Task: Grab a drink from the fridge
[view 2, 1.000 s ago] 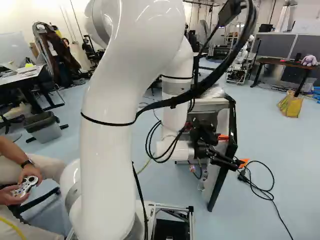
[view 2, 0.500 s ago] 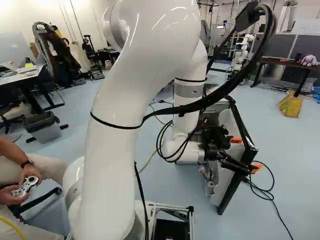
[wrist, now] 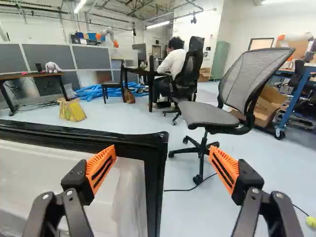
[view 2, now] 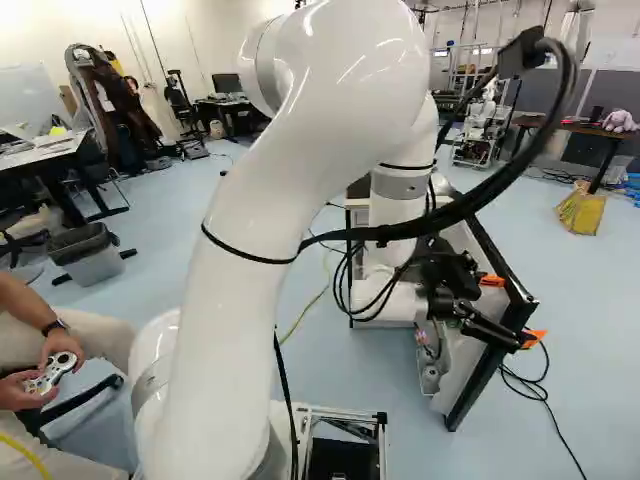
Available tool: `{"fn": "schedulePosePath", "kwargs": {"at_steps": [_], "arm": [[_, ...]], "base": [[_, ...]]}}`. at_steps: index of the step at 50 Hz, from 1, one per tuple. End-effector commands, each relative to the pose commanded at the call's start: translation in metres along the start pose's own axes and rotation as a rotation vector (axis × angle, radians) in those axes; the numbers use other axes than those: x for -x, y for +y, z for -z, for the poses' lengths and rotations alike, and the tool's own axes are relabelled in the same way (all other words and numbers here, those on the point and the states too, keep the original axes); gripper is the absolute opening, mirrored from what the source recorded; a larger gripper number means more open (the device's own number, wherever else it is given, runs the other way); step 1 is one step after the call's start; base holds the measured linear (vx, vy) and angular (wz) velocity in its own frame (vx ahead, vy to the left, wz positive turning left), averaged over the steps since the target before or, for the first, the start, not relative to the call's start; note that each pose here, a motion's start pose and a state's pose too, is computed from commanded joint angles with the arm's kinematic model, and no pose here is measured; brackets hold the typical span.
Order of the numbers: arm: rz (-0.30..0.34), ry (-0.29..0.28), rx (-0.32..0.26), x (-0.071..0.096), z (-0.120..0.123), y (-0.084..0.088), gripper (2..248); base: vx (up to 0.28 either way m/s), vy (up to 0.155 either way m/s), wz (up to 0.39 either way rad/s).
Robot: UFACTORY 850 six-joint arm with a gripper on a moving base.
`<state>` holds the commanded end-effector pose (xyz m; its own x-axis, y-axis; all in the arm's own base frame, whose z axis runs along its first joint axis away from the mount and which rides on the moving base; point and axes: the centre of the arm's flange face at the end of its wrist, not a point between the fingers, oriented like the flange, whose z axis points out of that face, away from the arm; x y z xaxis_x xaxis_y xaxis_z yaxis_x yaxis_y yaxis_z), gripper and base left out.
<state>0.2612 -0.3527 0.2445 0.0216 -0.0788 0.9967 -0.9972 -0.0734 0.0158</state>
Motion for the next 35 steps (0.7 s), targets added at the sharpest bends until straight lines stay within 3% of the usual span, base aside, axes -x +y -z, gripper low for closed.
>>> {"fn": "schedulePosePath", "kwargs": {"at_steps": [35], "arm": [[-0.047, 0.053, 0.058, 0.006, -0.065, -0.014, 247]], "base": [[0.0, 0.0, 0.0]]}}
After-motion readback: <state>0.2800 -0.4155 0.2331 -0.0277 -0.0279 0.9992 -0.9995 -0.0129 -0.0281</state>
